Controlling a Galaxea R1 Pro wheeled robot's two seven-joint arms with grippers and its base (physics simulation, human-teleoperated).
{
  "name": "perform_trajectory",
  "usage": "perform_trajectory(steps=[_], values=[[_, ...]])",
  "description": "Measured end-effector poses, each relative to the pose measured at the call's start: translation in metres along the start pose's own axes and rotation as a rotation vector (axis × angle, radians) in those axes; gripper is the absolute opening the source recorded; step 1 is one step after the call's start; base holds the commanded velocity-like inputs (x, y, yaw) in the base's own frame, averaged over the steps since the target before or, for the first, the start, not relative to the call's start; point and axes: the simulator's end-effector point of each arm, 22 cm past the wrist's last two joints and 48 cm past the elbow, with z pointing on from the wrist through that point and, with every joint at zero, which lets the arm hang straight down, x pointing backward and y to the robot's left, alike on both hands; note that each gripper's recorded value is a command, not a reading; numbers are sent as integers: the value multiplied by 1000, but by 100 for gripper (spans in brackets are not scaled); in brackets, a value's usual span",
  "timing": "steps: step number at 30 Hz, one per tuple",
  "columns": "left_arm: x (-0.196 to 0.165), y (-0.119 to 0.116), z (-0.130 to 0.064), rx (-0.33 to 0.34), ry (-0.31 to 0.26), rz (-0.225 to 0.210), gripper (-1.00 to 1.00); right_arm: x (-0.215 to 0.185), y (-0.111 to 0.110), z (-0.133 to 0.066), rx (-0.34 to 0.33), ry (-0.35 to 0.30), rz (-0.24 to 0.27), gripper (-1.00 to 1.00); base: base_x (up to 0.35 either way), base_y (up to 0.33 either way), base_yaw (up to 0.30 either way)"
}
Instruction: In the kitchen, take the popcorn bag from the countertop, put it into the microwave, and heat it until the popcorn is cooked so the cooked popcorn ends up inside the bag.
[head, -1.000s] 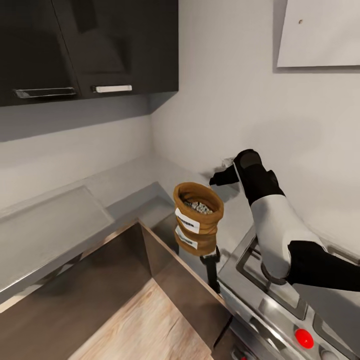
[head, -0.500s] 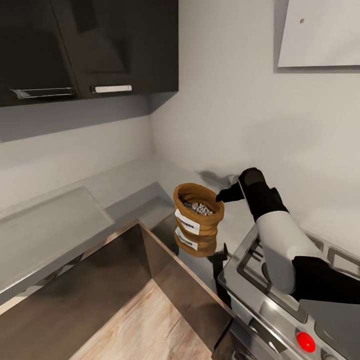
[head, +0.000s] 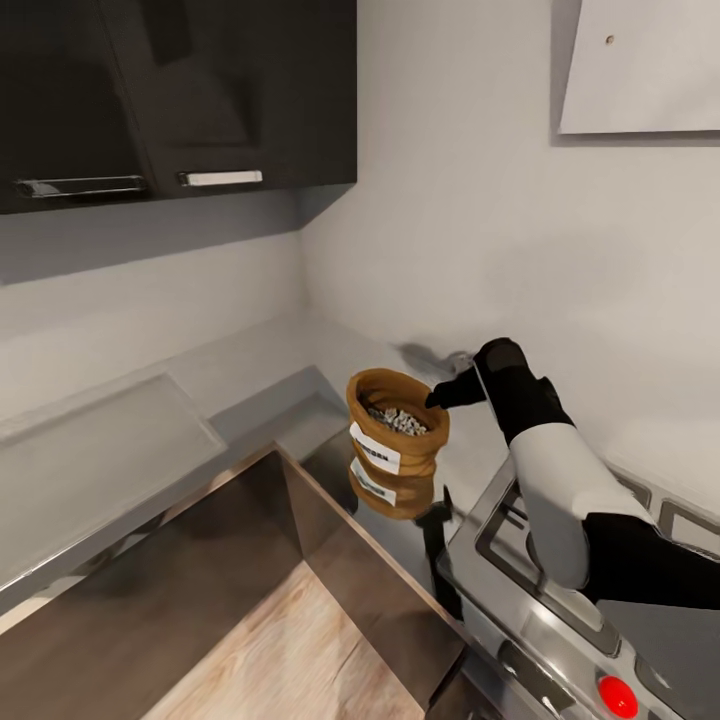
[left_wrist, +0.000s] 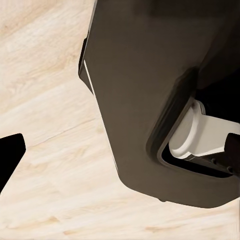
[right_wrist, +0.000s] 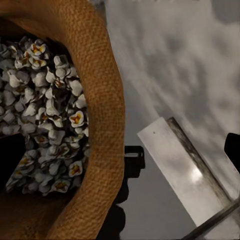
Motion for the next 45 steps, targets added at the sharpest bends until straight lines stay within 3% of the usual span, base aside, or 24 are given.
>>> perform_trajectory(steps=[12, 22, 39, 40, 45], values=[[0, 0, 0, 0, 1, -1, 100, 16, 2, 10, -7, 31, 2, 100, 21, 0, 0], [0, 0, 0, 0, 0, -2, 100, 27, 15, 16, -66, 57, 5, 100, 0, 0, 0], [0, 0, 0, 0, 1, -2, 100, 35, 19, 30, -85, 48, -28, 100, 0, 0, 0], [0, 0, 0, 0, 1, -2, 100, 35, 19, 30, -85, 50, -28, -100, 0, 0, 0], [0, 0, 0, 0, 0, -2, 100, 41, 20, 34, -88, 64, -28, -100, 0, 0, 0]])
